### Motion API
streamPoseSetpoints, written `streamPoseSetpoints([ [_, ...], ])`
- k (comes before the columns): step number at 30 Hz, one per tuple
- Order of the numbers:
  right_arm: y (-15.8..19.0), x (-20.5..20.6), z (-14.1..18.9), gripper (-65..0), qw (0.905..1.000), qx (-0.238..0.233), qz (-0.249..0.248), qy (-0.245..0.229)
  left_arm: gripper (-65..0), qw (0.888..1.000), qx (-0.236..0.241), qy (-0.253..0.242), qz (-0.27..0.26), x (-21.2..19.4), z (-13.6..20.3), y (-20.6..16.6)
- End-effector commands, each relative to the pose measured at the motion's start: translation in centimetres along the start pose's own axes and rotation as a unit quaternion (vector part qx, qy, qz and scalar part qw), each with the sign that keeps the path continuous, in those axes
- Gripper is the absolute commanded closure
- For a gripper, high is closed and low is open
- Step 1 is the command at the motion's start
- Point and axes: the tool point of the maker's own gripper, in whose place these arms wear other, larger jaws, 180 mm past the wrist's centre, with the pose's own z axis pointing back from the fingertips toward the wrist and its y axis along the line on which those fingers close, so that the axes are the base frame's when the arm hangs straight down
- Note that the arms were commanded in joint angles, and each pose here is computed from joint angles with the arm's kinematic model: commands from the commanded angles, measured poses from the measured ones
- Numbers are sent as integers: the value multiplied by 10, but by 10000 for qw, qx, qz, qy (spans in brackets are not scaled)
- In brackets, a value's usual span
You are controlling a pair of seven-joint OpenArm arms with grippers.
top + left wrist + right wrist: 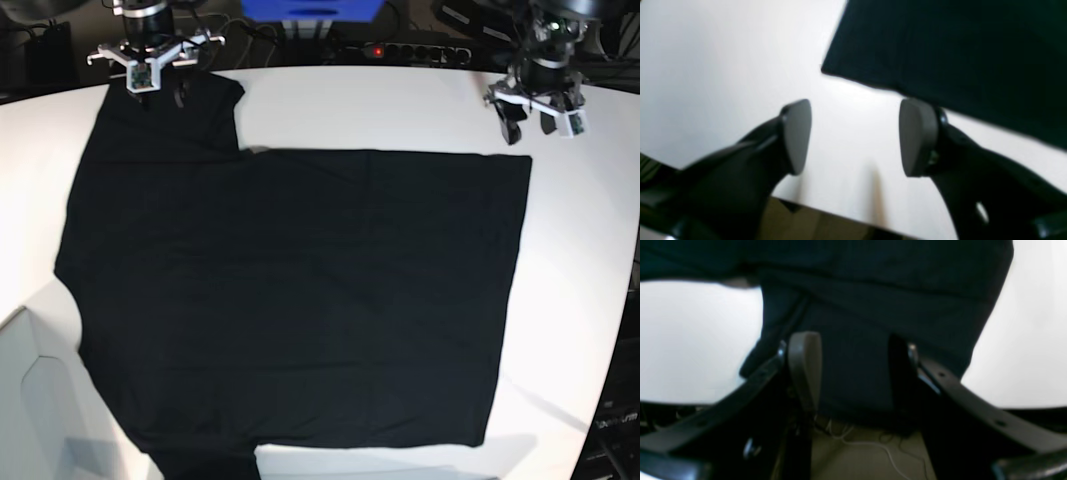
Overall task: Fold the T-shirt properly
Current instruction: 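Lower both grippers onto the shirt's shoulder corners and close them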
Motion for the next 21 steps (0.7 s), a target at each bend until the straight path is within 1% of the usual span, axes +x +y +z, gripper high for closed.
streamPoseSetpoints([
  [1,-1,8,2,-326,9999,1,16,-167,-404,9998,-92,-158,-66,12,-1,-4],
  [5,-1,14,-3,-327,9996,-9,12,-266,-407,9995,-295,-113,-55,11,-16,-10],
  [10,-2,20,-7,-327,9994,-26,12,-358,-408,9997,-206,-62,105,6,-36,-2],
  [16,-3,22,-8,-327,9992,-28,25,-389,-408,9996,-144,-64,245,7,-53,2],
  [21,-3,22,-8,-327,9992,-28,25,-389,-408,9992,-58,27,397,2,-67,8],
])
